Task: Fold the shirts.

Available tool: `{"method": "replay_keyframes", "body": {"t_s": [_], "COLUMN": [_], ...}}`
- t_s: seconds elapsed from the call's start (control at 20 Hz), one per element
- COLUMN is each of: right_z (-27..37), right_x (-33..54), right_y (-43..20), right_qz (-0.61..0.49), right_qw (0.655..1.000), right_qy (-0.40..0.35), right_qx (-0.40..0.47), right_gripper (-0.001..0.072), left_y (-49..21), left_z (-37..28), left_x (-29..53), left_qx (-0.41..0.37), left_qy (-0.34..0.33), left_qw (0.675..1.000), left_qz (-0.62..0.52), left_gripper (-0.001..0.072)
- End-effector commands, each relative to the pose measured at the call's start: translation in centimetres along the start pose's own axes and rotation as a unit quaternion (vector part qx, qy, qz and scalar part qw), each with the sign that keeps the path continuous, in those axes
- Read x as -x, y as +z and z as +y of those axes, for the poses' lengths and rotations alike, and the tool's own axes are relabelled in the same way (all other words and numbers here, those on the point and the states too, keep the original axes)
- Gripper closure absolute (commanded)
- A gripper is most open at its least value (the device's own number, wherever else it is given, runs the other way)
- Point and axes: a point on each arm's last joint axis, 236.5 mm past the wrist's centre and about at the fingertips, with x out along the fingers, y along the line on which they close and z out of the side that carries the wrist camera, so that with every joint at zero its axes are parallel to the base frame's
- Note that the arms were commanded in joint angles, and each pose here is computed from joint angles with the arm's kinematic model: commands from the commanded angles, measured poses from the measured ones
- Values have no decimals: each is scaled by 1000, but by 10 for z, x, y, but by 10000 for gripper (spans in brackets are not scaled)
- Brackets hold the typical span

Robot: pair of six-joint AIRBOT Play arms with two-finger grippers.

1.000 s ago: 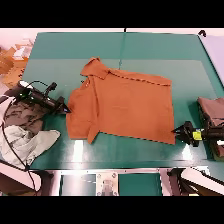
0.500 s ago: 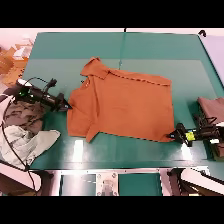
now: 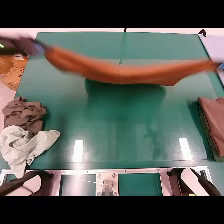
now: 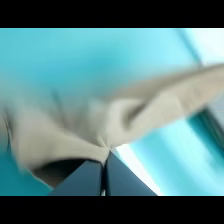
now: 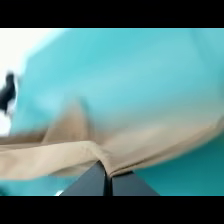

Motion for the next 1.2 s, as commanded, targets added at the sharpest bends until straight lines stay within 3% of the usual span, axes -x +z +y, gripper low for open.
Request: {"method": "replay_keyframes", "body": {"t_s": [0.0,0.2,0.4,0.55,0.7,1.0,1.15], "right_z": [155,223,165,97,23,-139,-202], "right_x": [95,159,136,82,9,-138,-198], "right_y": [91,113,107,85,32,-105,-150], "right_qz": [-199,-313,-263,-186,-82,81,131], "right_qw": [964,920,946,976,995,987,974], "right_qy": [31,6,-56,-45,-36,-95,-115], "right_qx": [174,236,183,104,39,-104,-147], "right_gripper": [701,701,701,701,701,701,700], "left_y": [107,115,95,70,28,-135,-170], "left_z": [-153,-230,-206,-147,-69,136,185], "left_x": [146,234,217,158,68,-85,-139], "left_qx": [-189,-249,-206,-127,1,228,301], "left_qy": [55,105,121,103,33,75,45], "left_qw": [947,895,923,965,994,970,952], "left_qz": [-253,-355,-301,-206,-109,26,22], "left_gripper": [683,683,682,683,683,683,683]}}
